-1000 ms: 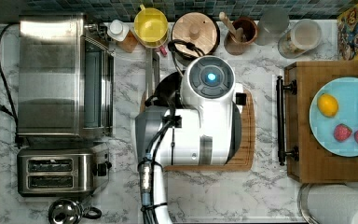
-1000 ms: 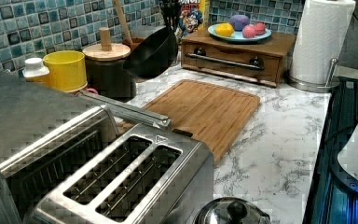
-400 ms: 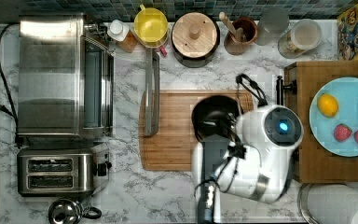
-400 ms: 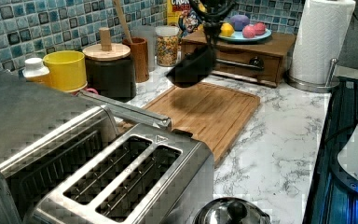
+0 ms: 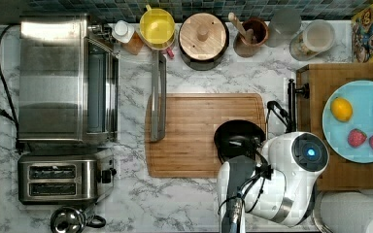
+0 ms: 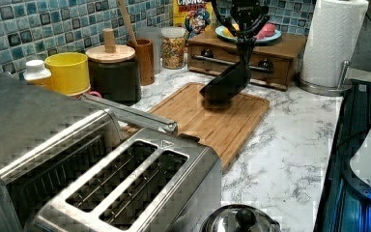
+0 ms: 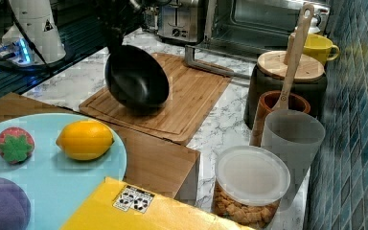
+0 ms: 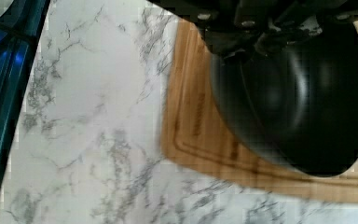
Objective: Put the bowl on the board.
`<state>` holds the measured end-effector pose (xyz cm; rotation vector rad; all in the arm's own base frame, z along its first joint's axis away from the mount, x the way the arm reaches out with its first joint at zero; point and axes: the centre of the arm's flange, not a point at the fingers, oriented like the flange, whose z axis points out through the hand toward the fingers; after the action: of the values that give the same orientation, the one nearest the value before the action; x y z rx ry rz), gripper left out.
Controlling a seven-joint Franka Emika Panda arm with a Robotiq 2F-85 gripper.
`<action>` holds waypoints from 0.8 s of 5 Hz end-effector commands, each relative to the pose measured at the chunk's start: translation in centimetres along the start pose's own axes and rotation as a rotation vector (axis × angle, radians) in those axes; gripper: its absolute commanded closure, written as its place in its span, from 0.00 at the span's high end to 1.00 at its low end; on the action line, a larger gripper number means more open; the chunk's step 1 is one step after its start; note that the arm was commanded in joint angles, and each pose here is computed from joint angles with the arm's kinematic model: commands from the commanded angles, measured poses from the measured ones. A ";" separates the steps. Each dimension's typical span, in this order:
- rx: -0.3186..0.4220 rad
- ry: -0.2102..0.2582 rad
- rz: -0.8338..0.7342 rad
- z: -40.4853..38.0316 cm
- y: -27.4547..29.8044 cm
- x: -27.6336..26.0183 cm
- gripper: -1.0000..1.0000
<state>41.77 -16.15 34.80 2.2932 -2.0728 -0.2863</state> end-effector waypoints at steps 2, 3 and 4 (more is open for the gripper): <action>0.067 0.125 -0.063 -0.9 -3.9 -3.0 0.00; 0.007 0.103 -0.102 0.3 -5.5 -2.8 0.00; -0.021 0.117 -0.105 1.6 -6.3 -2.8 0.00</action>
<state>43.66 -13.36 30.43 2.2618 -1.9545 -0.2436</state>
